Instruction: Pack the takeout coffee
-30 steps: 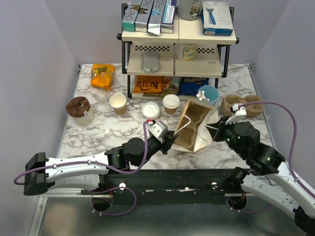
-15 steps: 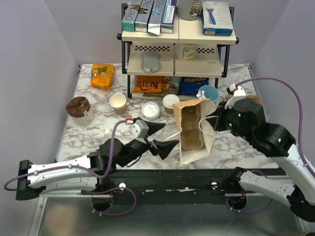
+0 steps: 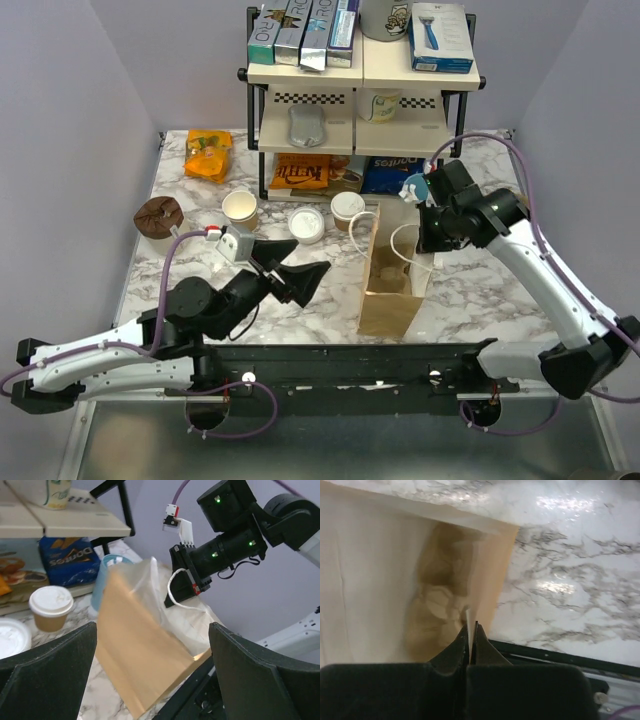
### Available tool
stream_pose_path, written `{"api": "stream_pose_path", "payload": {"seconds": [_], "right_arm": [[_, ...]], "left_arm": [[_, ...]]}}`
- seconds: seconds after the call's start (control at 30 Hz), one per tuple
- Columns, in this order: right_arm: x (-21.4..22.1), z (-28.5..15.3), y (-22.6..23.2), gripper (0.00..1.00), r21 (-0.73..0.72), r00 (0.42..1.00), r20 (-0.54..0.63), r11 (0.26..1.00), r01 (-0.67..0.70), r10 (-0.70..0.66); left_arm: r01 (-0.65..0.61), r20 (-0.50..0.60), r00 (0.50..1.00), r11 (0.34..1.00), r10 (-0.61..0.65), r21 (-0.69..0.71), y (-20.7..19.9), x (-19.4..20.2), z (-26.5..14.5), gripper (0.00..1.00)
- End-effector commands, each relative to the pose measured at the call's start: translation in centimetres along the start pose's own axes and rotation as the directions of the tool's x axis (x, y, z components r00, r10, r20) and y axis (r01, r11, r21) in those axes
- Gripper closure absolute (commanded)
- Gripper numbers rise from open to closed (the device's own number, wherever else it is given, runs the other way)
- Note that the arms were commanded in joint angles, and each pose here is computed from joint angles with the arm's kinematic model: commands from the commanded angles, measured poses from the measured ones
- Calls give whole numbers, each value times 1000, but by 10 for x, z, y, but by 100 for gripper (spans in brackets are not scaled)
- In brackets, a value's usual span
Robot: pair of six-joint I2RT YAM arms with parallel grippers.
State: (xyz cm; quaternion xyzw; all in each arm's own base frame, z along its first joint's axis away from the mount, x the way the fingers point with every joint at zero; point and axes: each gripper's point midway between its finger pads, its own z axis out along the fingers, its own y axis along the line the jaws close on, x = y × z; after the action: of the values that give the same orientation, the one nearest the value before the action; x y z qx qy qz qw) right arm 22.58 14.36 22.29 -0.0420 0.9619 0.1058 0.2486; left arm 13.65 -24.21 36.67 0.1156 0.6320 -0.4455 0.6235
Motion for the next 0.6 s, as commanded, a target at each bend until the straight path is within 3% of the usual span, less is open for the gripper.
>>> {"api": "stream_pose_path", "payload": {"seconds": [0.0, 0.07, 0.2, 0.33, 0.4, 0.47, 0.57], "right_arm": [[6, -6, -34, 91, 180, 992, -91, 979, 100, -85], [4, -1, -41, 86, 218, 987, -114, 967, 134, -111], [-4, -7, -63, 86, 357, 983, -133, 920, 163, -123], [-16, -17, -48, 80, 281, 988, -69, 948, 149, -135], [-17, -17, -33, 54, 181, 981, -61, 964, 194, -186], [-16, -18, -32, 27, 168, 980, -61, 966, 199, -191], [-19, -23, -42, 15, 236, 985, -35, 956, 173, -170]], "left_arm": [[-49, -72, 997, 986, 37, -161, 29, 21, 1, 1], [-64, -74, 996, 976, 49, -206, 36, 18, 1, 1], [-99, -98, 992, 958, 75, -268, 44, 22, 5, 1], [-104, -123, 990, 961, 74, -255, 37, 27, 13, 1], [-100, -141, 987, 972, 71, -211, 26, 33, 21, 1], [-86, -135, 989, 976, 60, -198, 22, 33, 28, 1], [-62, -158, 987, 973, 27, -221, 26, 38, 41, 1]]}}
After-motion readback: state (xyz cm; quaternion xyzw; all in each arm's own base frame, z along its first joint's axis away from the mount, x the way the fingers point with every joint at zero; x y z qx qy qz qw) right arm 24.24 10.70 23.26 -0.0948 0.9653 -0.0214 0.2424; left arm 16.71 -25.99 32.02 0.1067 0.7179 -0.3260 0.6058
